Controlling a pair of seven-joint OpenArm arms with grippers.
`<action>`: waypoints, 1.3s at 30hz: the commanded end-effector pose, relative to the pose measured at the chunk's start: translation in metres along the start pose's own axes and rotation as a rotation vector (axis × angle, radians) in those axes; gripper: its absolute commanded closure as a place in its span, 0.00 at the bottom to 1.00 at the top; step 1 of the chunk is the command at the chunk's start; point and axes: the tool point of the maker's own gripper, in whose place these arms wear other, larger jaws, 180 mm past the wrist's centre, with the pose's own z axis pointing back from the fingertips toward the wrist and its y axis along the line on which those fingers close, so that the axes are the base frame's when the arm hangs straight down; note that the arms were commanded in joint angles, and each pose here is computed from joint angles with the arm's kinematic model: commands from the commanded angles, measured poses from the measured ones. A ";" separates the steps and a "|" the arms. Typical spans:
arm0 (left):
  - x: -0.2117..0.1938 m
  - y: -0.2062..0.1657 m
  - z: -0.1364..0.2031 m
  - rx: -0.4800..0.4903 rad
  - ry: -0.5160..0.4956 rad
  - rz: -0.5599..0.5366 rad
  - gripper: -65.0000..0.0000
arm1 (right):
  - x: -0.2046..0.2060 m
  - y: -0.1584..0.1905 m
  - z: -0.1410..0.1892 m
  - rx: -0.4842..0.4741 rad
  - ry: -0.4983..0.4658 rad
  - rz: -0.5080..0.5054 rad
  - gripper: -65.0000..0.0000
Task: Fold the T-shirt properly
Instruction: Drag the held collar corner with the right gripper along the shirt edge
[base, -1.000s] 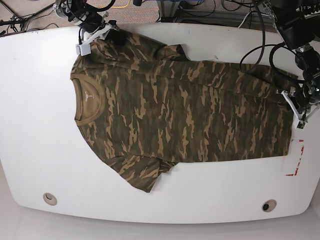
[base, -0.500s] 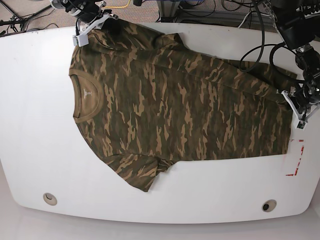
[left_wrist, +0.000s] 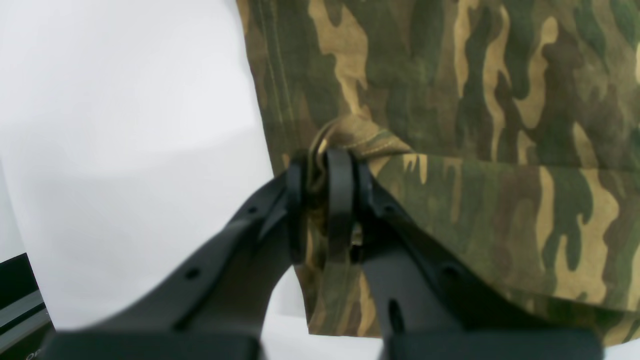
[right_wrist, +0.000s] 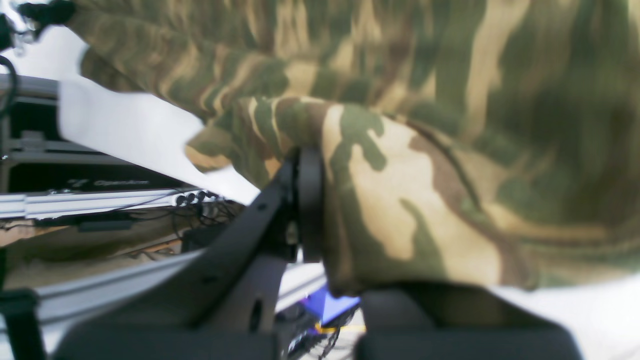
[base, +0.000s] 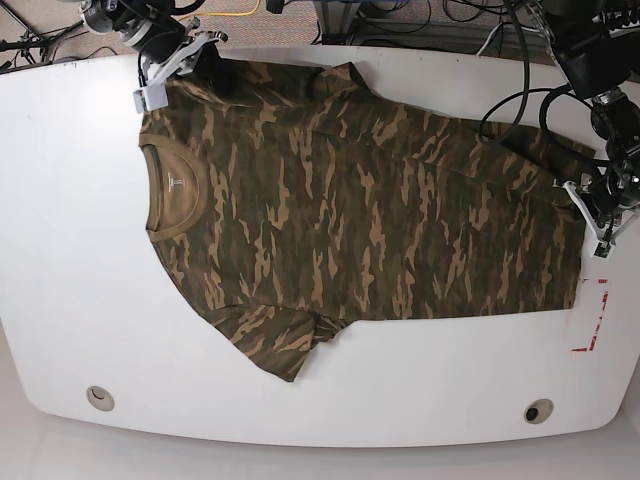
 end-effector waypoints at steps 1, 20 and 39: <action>0.015 0.014 0.009 0.035 -0.042 -0.012 0.93 | 0.023 0.006 0.001 0.044 -0.049 0.046 1.00; 0.025 0.013 0.007 0.026 -0.107 -0.007 0.93 | 0.066 -0.030 -0.037 0.091 -0.100 -0.003 1.00; 0.012 0.002 0.002 0.002 -0.100 -0.026 0.93 | 0.132 -0.057 -0.047 0.091 -0.153 0.061 1.00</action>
